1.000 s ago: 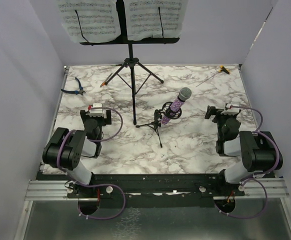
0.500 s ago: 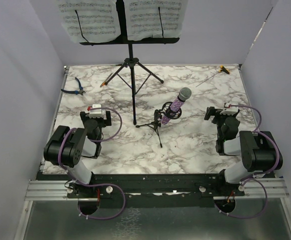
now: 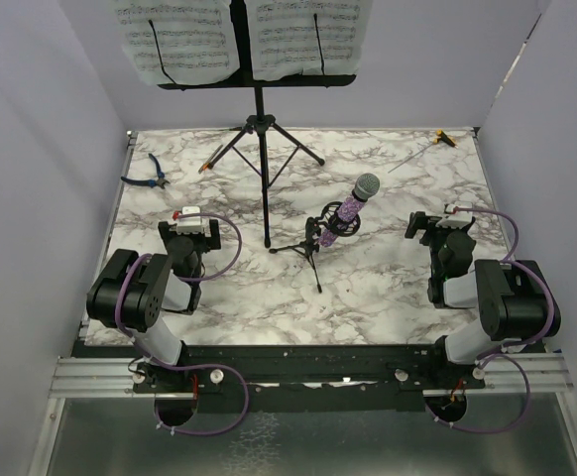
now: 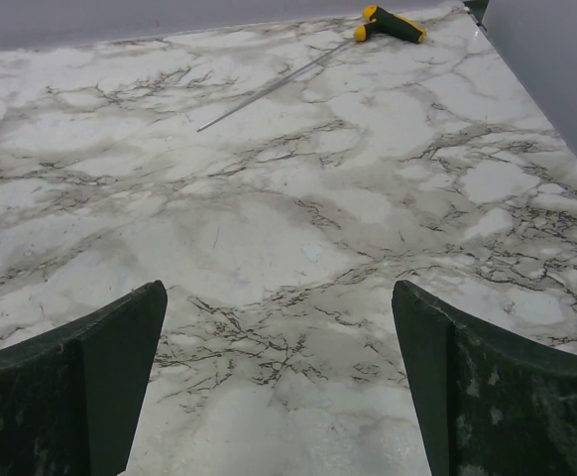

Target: Set up the instrument practice props

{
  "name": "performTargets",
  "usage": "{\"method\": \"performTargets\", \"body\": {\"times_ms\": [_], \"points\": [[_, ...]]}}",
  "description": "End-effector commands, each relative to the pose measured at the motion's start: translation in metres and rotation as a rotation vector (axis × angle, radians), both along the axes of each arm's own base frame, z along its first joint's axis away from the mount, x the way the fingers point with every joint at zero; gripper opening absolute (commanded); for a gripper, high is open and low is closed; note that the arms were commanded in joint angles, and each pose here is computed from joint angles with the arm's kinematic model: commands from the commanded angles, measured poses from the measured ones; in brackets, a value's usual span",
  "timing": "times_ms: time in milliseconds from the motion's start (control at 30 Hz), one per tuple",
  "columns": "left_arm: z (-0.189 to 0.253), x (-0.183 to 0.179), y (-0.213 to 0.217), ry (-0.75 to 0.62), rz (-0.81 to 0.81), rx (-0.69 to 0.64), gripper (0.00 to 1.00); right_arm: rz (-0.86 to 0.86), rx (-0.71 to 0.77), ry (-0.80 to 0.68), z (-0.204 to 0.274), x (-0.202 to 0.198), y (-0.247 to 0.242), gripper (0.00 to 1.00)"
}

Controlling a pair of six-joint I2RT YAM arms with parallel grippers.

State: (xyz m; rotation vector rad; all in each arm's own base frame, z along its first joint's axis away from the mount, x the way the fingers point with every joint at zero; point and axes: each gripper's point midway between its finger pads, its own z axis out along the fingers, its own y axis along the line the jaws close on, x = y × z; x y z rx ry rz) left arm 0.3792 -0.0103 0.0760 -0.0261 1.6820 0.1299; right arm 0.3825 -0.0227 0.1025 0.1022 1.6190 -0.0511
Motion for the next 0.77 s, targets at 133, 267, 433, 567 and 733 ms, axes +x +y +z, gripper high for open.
{"method": "performTargets", "body": {"times_ms": [133,267,433,567,733], "points": [[0.0064,0.0042,0.0039,-0.026,0.028,-0.02,0.99,0.008,-0.009,0.01,-0.002,-0.0004,0.0001,1.0],[0.0064,0.0041,0.0039,-0.026,0.028,-0.02,0.99,0.007,-0.009,0.01,-0.0019,-0.0004,-0.0001,1.0],[0.0064,0.0041,0.0038,-0.027,0.029,-0.022,0.99,0.008,-0.009,0.01,-0.0021,-0.0004,0.0,1.0],[0.0061,0.0044,0.0041,-0.026,0.03,-0.022,0.99,0.007,-0.009,0.01,-0.0021,-0.0004,-0.0001,1.0],[0.0064,0.0045,0.0041,-0.027,0.029,-0.022,0.99,0.008,-0.009,0.01,-0.0022,-0.0004,0.0001,1.0]]}}
